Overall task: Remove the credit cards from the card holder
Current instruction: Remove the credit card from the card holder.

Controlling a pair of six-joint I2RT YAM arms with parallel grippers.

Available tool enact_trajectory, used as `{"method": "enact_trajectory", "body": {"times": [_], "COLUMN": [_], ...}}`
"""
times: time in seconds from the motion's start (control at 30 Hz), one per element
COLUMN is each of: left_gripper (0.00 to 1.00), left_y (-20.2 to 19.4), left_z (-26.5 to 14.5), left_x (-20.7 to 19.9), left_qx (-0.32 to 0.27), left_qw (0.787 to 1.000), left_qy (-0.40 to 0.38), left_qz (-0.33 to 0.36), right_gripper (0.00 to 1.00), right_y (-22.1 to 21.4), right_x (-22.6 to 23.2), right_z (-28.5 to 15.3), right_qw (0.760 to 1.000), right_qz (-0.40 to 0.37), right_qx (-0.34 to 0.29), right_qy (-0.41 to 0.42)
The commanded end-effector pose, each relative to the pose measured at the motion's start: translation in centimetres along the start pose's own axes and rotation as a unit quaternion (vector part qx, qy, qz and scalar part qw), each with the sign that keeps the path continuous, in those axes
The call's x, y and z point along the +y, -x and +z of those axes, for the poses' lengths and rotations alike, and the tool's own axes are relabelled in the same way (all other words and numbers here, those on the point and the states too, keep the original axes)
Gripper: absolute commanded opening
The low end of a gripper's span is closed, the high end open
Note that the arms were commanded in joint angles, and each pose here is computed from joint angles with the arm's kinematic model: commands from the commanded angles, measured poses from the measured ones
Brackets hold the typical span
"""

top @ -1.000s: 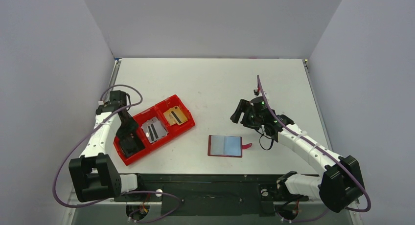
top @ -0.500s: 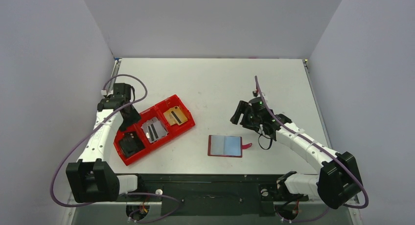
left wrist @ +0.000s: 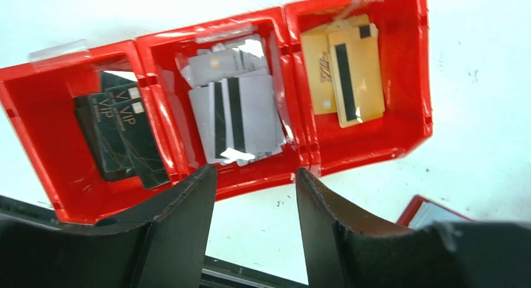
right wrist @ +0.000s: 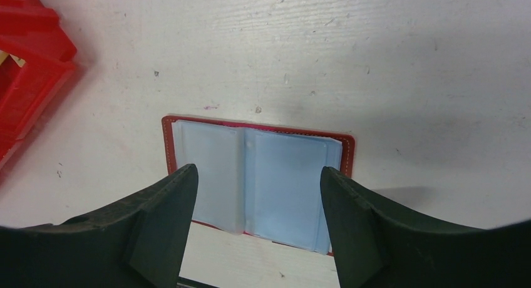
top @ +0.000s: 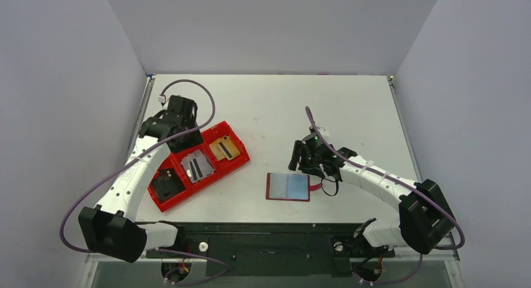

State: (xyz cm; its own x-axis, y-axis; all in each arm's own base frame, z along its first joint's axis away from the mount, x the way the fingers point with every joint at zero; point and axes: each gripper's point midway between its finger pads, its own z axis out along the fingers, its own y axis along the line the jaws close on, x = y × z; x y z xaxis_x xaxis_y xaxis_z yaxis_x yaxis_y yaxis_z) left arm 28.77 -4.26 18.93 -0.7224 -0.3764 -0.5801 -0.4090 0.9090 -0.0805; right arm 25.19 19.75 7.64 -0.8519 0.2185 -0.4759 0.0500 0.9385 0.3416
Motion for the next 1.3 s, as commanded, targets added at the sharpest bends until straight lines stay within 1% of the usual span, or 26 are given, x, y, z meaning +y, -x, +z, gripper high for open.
{"method": "enact_trajectory", "body": {"times": [0.0, 0.2, 0.33, 0.43, 0.57, 0.7, 0.83, 1.0, 1.07, 1.27], "left_gripper": [0.47, 0.47, 0.47, 0.47, 0.47, 0.47, 0.47, 0.47, 0.47, 0.47], "left_y": [-0.4, -3.7, -6.8, -9.6, -12.3, -14.1, -15.2, -16.0, -16.6, -16.9], "left_z": [-0.9, -1.5, -1.4, -1.3, -0.9, 0.0, 1.0, 1.9, 1.9, 2.4], "left_x": [-3.8, -8.8, -11.6, -13.6, -15.6, -16.4, -16.0, -15.6, -15.8, -15.9], "left_qx": [0.005, 0.029, 0.060, 0.088, 0.118, 0.140, 0.159, 0.172, 0.186, 0.193], "left_qw": [0.997, 0.988, 0.978, 0.969, 0.959, 0.956, 0.958, 0.960, 0.957, 0.956], "left_qy": [-0.071, -0.141, -0.186, -0.208, -0.231, -0.230, -0.209, -0.194, -0.200, -0.203], "left_qz": [0.023, 0.064, 0.077, 0.102, 0.112, 0.116, 0.114, 0.104, 0.101, 0.085], "right_gripper": [0.67, 0.66, 0.66, 0.65, 0.62, 0.60, 0.57, 0.55, 0.53, 0.51], "right_y": [0.8, -1.2, -1.9, -2.1, -2.6, -3.3, -4.2, -4.9, -5.3, -6.9], "right_x": [2.0, 3.4, 3.3, 2.9, 3.2, 4.0, 4.4, 4.8, 4.8, 4.6], "right_z": [-0.1, 1.1, 1.7, 2.1, 2.7, 2.8, 3.1, 3.2, 3.4, 4.0], "right_qw": [1.000, 1.000, 1.000, 1.000, 1.000, 0.999, 0.998, 0.997, 0.996, 0.991], "right_qz": [-0.006, -0.010, -0.018, -0.020, -0.026, -0.038, -0.050, -0.066, -0.074, -0.105], "right_qx": [-0.022, -0.008, -0.001, -0.002, 0.013, 0.021, 0.035, 0.045, 0.054, 0.076], "right_qy": [0.004, 0.011, 0.001, -0.007, -0.004, 0.004, 0.007, 0.006, 0.003, -0.018]}}
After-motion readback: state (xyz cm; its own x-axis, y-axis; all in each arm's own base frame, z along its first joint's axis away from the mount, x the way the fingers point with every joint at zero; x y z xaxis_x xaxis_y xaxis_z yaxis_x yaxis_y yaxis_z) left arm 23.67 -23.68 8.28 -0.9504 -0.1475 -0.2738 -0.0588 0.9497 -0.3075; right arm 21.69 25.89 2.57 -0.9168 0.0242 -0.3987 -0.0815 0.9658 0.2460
